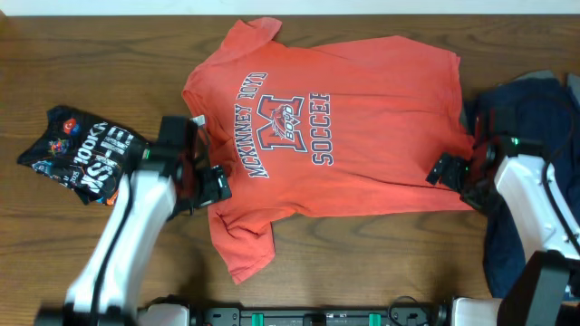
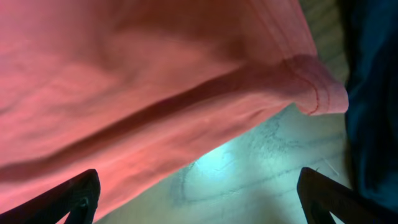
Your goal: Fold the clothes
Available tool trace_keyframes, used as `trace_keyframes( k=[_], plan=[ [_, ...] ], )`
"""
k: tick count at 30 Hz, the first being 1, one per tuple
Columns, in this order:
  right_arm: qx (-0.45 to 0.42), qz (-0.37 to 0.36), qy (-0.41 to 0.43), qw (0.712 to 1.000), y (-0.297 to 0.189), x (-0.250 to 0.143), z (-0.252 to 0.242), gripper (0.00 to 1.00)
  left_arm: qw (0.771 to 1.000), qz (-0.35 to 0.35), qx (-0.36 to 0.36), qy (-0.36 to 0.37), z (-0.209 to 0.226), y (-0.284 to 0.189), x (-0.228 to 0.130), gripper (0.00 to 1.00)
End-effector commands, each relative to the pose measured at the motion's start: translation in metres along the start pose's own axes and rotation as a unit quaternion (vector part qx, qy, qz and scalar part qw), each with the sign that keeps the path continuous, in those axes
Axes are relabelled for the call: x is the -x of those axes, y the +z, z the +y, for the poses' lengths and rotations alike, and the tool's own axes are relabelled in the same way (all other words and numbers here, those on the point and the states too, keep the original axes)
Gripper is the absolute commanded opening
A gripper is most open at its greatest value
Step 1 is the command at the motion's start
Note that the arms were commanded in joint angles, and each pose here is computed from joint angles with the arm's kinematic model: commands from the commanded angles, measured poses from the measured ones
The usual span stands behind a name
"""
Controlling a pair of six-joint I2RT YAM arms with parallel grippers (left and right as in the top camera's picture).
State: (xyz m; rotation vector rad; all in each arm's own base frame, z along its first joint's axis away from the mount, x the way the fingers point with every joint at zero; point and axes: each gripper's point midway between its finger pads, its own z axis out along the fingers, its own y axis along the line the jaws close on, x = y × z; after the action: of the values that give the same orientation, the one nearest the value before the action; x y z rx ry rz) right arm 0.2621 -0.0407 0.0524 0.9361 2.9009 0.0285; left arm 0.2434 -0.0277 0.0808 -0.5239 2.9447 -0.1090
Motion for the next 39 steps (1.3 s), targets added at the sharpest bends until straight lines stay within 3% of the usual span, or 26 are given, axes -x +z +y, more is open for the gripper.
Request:
trace_keyframes(
  k=[1,9,16,21,23,26,28,35,39],
  plan=[
    [0.010,-0.005,0.040,0.999,0.009,-0.007,-0.009,0.99,0.999,-0.019,-0.039,-0.033,-0.002,0.004,-0.015,0.98],
    [0.013,0.004,0.044,0.999,0.026,-0.021,-0.015,0.99,0.992,-0.031,-0.113,-0.045,-0.013,0.046,-0.036,0.98],
    [0.014,0.003,0.044,0.999,0.026,-0.021,-0.015,0.99,0.988,0.033,-0.140,-0.050,-0.020,0.067,-0.061,1.00],
    [0.014,0.003,0.044,0.999,0.026,-0.020,-0.015,0.99,0.984,0.072,-0.151,-0.054,-0.024,0.072,-0.074,0.72],
    [0.013,0.004,0.044,0.999,0.026,-0.021,-0.015,0.99,0.983,0.084,-0.152,-0.056,-0.025,0.073,-0.078,0.67],
    [0.013,0.004,0.044,0.999,0.026,-0.021,-0.015,0.99,0.983,0.086,-0.151,-0.057,-0.024,0.073,-0.079,0.43],
    [0.012,0.005,0.044,0.999,0.026,-0.021,-0.015,0.99,0.983,0.086,-0.151,-0.057,-0.024,0.073,-0.079,0.34],
    [0.006,0.005,0.048,0.999,0.026,-0.021,-0.019,0.99,0.983,0.099,-0.144,-0.060,-0.021,0.073,-0.085,0.33],
    [0.004,0.007,0.051,0.999,0.026,-0.022,-0.021,0.99,0.982,0.109,-0.138,-0.062,-0.019,0.073,-0.090,0.22]
  ],
)
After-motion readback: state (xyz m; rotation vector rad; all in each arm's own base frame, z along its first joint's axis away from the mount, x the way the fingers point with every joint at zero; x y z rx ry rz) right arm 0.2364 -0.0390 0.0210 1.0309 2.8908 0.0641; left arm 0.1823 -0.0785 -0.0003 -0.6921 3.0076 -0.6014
